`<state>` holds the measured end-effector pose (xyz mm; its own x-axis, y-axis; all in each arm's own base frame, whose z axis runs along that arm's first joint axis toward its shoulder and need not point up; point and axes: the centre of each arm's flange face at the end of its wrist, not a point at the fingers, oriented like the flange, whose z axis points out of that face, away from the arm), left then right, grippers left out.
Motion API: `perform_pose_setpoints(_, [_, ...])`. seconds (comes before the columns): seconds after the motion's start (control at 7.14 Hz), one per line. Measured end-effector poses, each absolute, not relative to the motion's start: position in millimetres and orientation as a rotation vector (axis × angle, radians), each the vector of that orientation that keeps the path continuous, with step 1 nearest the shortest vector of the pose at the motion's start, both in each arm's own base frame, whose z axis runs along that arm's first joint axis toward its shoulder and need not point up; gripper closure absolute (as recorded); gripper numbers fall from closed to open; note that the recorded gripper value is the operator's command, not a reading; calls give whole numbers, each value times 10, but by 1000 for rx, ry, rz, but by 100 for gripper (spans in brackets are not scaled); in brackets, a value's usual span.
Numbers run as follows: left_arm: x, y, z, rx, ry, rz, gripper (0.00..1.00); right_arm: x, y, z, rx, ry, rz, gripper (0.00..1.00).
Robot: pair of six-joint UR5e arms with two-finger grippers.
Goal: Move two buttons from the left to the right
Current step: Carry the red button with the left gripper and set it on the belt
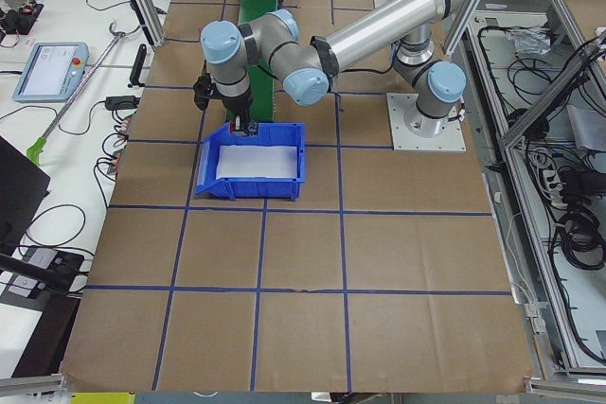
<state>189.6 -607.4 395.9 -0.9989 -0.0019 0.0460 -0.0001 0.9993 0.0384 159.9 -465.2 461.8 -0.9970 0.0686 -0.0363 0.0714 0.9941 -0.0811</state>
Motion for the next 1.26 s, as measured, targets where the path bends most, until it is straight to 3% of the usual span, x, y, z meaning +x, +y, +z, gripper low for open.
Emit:
perform_pose_setpoints(0.7, [182, -6347, 3952, 170, -3105, -84, 97, 1596, -4650, 4596, 110, 3106, -123, 0])
perform_pose_setpoints(1.26, [-106, -6350, 3402, 209, -3090, -159, 97, 1596, -4642, 4559, 117, 3107, -110, 0])
